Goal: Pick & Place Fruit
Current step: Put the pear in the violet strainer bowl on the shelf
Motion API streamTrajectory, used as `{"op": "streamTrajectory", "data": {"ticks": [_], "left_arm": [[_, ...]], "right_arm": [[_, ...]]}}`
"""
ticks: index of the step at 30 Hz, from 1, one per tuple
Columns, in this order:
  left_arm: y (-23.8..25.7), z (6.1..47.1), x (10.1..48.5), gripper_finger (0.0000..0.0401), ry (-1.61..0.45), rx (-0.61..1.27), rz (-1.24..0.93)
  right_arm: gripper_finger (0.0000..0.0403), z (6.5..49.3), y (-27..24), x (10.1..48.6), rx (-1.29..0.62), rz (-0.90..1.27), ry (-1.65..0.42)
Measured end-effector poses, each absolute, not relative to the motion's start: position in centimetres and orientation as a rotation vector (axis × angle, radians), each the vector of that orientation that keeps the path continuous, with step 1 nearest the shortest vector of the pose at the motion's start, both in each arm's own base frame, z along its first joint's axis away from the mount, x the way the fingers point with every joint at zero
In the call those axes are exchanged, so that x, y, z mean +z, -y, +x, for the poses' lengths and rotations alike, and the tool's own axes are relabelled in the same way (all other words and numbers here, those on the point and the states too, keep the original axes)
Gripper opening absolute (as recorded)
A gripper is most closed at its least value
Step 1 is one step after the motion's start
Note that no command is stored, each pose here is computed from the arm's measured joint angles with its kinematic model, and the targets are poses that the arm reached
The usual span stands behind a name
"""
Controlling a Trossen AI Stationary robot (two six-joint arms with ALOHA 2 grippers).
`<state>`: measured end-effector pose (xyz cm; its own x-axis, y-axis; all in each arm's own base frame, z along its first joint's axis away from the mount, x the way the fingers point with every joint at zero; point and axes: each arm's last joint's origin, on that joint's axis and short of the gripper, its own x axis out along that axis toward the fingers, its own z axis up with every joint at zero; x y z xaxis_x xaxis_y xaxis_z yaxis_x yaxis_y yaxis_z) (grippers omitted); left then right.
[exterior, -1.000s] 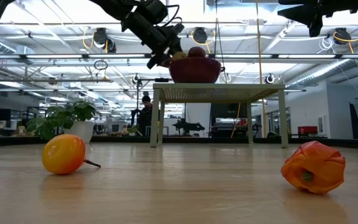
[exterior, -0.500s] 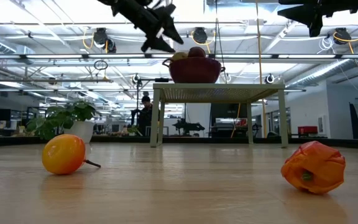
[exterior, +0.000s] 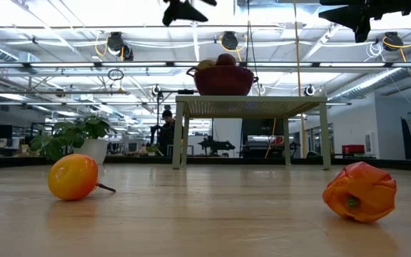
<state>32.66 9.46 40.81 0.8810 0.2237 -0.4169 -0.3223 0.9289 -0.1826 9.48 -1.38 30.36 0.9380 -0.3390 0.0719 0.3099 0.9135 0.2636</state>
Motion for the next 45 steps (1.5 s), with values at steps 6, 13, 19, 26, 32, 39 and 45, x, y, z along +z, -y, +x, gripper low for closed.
{"op": "streamTrajectory", "data": {"ticks": [6, 13, 19, 26, 32, 39, 45], "left_arm": [[-4.4, 33.0, 40.2, 0.0241, -0.498, 0.227, -0.290], [0.7, 32.6, 39.2, 0.0241, -0.618, 0.222, -0.425], [4.1, 31.8, 38.4, 0.0241, -0.695, 0.270, -0.580], [6.7, 31.3, 36.9, 0.0241, -0.740, 0.314, -0.694], [8.9, 30.6, 34.2, 0.0241, -0.821, 0.359, -0.784], [11.8, 29.2, 30.6, 0.0241, -0.907, 0.436, -0.916], [13.9, 28.4, 28.4, 0.0241, -0.919, 0.449, -1.009]], "right_arm": [[0.0151, 9.5, 1.4, 30.0, -0.339, 0.248, 0.081], [0.0151, 9.5, 1.4, 29.8, -0.342, 0.244, 0.054], [0.0151, 9.5, 1.4, 29.7, -0.343, 0.173, 0.041], [0.0151, 9.5, 1.4, 29.6, -0.343, 0.041, 0.001], [0.0151, 9.5, 1.4, 28.7, -0.346, 0.085, -0.079], [0.0151, 9.4, 1.1, 28.5, -0.263, 0.101, -0.108], [0.0151, 9.7, 0.9, 27.3, -0.193, 0.158, -0.098]]}}
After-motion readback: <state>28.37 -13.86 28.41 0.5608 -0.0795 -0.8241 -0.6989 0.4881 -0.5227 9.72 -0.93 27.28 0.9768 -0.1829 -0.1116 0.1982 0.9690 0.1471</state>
